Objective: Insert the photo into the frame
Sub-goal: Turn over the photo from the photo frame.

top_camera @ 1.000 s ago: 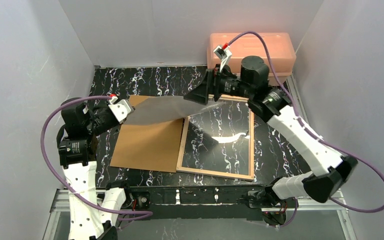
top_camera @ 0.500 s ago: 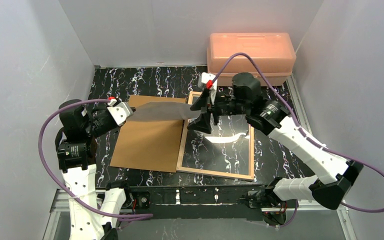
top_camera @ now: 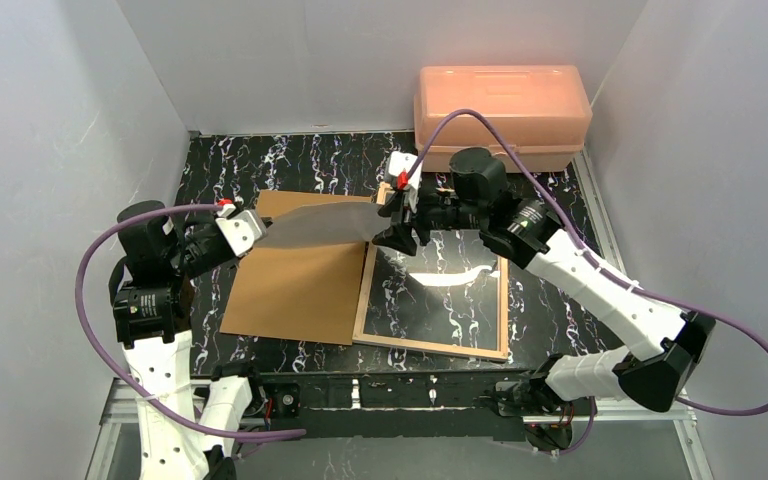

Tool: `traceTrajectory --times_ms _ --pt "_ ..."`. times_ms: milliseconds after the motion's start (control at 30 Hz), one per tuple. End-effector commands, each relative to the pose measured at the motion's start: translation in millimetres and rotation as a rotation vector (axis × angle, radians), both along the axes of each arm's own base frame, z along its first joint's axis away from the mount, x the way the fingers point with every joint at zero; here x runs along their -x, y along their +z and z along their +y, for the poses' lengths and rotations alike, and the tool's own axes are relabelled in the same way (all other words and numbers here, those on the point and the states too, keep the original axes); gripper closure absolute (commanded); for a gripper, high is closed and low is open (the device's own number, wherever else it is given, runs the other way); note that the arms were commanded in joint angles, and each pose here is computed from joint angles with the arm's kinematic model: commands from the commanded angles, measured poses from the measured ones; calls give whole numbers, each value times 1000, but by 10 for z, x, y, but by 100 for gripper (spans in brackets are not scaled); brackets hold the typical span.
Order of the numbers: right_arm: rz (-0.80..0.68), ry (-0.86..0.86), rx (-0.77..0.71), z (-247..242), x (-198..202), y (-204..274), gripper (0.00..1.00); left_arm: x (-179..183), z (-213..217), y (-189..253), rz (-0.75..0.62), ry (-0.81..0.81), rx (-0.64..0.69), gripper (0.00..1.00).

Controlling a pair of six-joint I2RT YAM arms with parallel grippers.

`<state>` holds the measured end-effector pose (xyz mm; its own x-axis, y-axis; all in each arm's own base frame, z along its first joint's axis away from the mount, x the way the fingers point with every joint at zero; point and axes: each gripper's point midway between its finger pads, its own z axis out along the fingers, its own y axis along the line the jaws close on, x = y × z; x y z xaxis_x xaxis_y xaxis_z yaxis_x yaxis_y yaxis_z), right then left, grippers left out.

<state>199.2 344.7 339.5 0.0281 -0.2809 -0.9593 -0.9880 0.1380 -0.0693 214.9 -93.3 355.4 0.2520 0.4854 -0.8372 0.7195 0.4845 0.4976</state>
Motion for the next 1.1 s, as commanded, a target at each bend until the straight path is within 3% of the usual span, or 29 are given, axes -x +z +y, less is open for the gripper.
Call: traceTrajectory --times_ms 0,300,567,1067 --pt "-73 -16 26 51 -105 -43 36 85 -63 112 -41 -43 -5 100" --pt "-180 7 -9 -66 -20 150 32 103 -61 71 -46 -51 -25 100" --pt "-311 -4 -74 -305 123 405 15 125 -67 56 -56 -61 -38 100" --pt "-142 98 -57 77 123 108 26 124 -78 136 -70 -68 -36 100"
